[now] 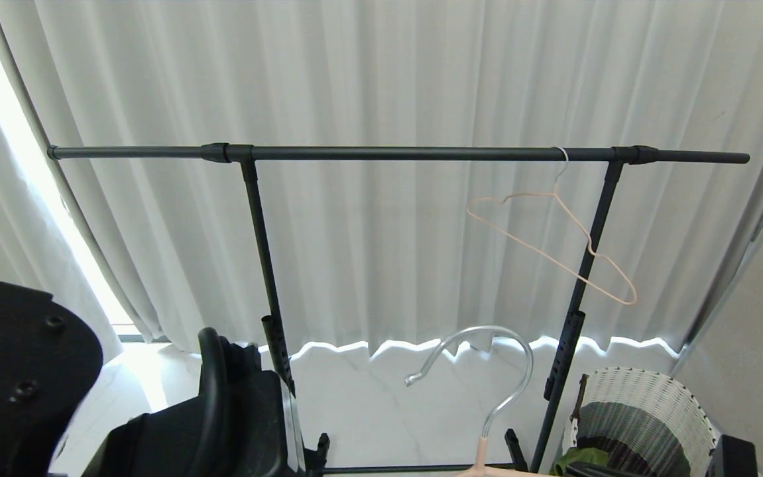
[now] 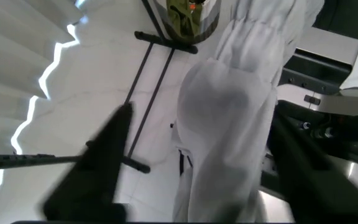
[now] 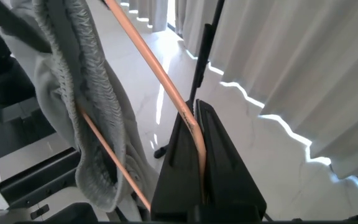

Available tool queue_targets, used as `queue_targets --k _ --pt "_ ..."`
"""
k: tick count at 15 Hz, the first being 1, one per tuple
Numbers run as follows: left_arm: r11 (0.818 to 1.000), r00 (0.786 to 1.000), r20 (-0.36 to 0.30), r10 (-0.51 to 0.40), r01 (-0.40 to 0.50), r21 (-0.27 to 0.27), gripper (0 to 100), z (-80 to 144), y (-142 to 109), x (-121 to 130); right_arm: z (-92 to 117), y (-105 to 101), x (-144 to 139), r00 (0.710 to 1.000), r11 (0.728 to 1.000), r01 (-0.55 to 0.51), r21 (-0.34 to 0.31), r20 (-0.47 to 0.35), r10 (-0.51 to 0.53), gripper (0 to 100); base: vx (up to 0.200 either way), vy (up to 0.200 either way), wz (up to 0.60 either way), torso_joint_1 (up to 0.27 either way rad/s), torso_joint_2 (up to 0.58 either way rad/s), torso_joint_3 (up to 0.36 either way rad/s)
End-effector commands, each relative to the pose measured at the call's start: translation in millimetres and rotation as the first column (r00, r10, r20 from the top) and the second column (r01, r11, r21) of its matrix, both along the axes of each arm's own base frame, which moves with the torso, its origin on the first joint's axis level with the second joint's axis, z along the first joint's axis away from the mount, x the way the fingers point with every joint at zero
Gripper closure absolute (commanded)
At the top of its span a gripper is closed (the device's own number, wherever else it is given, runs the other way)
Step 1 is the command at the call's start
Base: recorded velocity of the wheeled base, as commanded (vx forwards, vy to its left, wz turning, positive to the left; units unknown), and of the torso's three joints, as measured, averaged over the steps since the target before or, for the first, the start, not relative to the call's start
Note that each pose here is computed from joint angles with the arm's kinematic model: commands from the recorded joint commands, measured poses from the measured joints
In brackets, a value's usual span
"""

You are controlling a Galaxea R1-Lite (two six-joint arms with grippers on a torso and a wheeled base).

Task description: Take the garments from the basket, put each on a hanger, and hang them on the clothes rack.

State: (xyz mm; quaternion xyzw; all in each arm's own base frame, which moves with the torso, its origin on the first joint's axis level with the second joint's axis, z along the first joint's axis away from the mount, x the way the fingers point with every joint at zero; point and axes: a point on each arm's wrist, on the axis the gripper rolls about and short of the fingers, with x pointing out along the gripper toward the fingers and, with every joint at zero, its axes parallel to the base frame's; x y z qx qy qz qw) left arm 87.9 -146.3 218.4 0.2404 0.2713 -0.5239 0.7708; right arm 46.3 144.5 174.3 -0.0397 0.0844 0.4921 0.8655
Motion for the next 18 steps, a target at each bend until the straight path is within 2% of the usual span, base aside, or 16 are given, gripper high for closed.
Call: queue_targets --k 1,9,10,14,18 --pt "1.000 1.000 -0.005 0.000 0.000 0.008 100 -1.8 -1.3 0.8 2.1 1.5 -0.4 1.000 1.000 -0.005 0.007 0.002 0.005 100 0.000 0.000 0.00 0.000 0.00 0.000" --pt "0.998 0.999 0.024 0.044 -0.045 0.038 100 -5.4 1.9 0.4 5.4 0.2 -0.9 1.000 1.000 -0.001 0.024 0.005 0.001 100 0.000 0.000 0.00 0.000 0.00 0.000" --pt "0.998 0.998 0.029 0.051 -0.052 0.036 100 -4.7 2.8 0.0 4.8 -0.3 -1.0 1.000 1.000 -0.003 0.023 0.004 0.003 0 0.000 0.000 0.00 0.000 0.00 0.000" --pt "0.997 0.996 0.053 0.072 -0.074 0.034 100 -3.6 7.6 -2.1 5.6 -3.1 1.6 1.000 0.999 0.020 0.029 0.006 -0.020 0 0.000 0.000 0.00 0.000 0.00 0.000" --pt "0.993 0.992 0.072 0.102 -0.106 0.056 100 -9.7 16.0 -6.3 6.6 -5.0 3.6 0.999 0.999 0.035 0.034 0.009 -0.036 0 0.000 0.000 0.00 0.000 0.00 0.000"
